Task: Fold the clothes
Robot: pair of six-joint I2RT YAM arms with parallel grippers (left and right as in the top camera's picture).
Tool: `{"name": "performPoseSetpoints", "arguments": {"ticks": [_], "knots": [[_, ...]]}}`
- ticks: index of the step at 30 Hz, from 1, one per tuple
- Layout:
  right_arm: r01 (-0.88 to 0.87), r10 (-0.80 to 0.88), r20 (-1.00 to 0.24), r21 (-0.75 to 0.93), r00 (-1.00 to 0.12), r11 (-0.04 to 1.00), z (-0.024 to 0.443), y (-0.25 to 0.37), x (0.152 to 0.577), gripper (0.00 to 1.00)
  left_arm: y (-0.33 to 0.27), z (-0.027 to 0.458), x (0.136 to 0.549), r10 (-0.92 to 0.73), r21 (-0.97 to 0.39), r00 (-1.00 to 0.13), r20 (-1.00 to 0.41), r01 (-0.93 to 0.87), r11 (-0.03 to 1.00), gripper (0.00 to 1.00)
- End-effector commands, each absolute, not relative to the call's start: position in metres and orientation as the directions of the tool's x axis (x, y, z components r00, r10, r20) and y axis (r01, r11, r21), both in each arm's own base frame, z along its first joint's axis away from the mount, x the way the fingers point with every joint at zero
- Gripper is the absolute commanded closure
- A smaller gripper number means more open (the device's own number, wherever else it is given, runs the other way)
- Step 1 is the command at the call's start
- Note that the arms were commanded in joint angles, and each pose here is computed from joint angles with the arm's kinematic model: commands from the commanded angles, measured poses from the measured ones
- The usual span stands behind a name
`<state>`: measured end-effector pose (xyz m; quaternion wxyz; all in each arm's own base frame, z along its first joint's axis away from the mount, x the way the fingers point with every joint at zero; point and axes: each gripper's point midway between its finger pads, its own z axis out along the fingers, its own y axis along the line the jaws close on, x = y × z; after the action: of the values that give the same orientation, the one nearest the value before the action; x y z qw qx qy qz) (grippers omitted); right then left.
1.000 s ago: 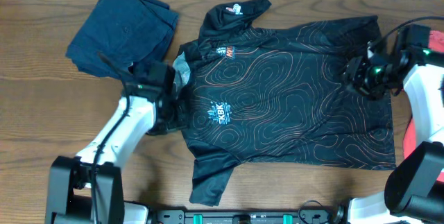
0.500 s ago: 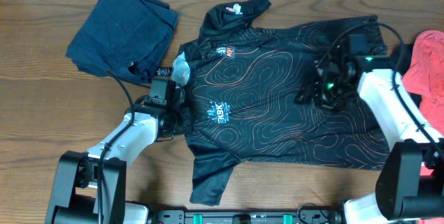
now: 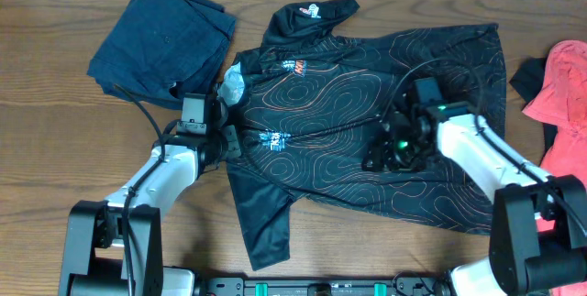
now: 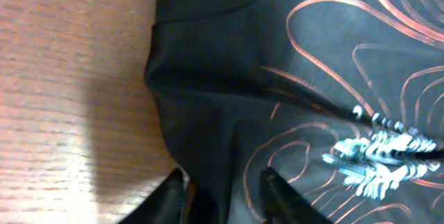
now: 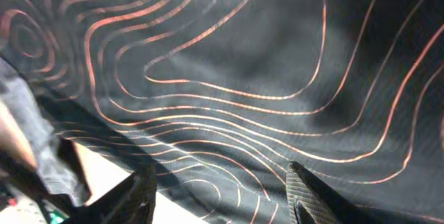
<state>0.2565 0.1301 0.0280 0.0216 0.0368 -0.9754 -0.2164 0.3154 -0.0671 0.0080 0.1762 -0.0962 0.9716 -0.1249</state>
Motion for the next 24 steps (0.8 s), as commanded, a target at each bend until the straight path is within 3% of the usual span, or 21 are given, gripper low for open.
{"name": "performPoseSetpoints", "arguments": {"ticks": [1, 8, 13, 18, 24], "knots": [[-0.018, -0.031, 0.034, 0.331, -0.999, 0.944, 0.020, 0.117, 0.258, 0.41, -0.068, 0.006, 0.307, -0.233, -0.279, -0.935, -0.268, -0.156, 0.948, 0.51], [-0.022, -0.021, -0.005, 0.359, -1.000, 0.933, 0.022, 0.117, 0.269, 0.41, -0.064, 0.012, 0.264, -0.227, -0.245, -0.965, -0.131, -0.191, 0.951, 0.49], [-0.029, -0.021, -0.025, 0.393, -0.999, 0.919, 0.025, 0.122, 0.274, 0.41, -0.080, 0.026, 0.226, -0.233, -0.321, -0.972, 0.015, -0.225, 0.920, 0.49], [-0.030, -0.020, -0.029, 0.395, -0.999, 0.918, 0.025, 0.123, 0.275, 0.41, -0.078, 0.018, 0.185, -0.312, -0.267, -0.931, 0.189, -0.354, 0.896, 0.49], [-0.030, -0.020, -0.029, 0.395, -0.999, 0.918, 0.025, 0.123, 0.275, 0.41, -0.102, 0.005, 0.152, -0.319, -0.342, -0.890, 0.325, -0.425, 0.838, 0.50]]}}
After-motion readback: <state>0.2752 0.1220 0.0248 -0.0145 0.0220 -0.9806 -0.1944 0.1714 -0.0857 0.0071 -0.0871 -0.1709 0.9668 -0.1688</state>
